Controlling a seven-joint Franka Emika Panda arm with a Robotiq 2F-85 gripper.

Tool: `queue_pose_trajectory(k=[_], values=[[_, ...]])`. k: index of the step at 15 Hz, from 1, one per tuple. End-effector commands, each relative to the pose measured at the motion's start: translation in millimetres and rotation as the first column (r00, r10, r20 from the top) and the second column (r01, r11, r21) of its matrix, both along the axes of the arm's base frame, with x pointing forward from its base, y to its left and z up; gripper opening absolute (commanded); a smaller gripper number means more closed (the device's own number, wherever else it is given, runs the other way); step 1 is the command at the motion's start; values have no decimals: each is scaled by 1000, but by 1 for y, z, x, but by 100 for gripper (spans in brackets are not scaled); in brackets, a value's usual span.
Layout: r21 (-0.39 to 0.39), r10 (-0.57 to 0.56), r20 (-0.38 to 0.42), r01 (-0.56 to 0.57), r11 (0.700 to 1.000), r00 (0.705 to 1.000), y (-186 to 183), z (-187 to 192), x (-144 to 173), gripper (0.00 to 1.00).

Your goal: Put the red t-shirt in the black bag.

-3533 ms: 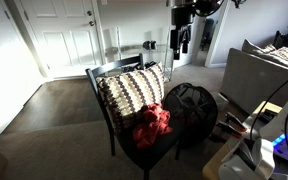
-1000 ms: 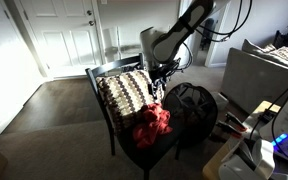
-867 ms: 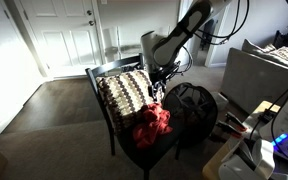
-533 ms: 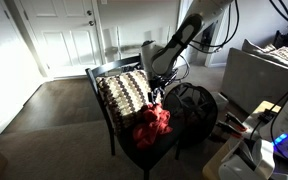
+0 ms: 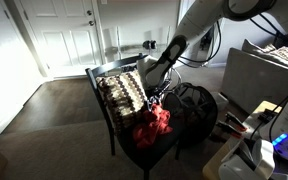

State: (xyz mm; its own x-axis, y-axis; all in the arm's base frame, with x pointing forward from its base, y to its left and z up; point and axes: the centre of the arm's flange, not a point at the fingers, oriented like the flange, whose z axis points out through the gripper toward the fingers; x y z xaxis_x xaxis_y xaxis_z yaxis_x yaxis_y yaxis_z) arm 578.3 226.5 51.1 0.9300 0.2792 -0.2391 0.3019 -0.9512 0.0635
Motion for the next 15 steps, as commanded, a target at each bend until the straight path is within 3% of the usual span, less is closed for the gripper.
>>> queue_pose_trajectory(k=[1,5,6,7,15], values=[[19,11,-47,-11,1000,999,17,-28,19,100],[36,20,-41,-19,999,999,23,-43,24,100],[39,27,-34,-25,999,999,24,-45,25,93],[48,36,-26,-35,998,999,24,-46,26,74],[16,11,9,-11,1000,1000,15,-39,38,20]])
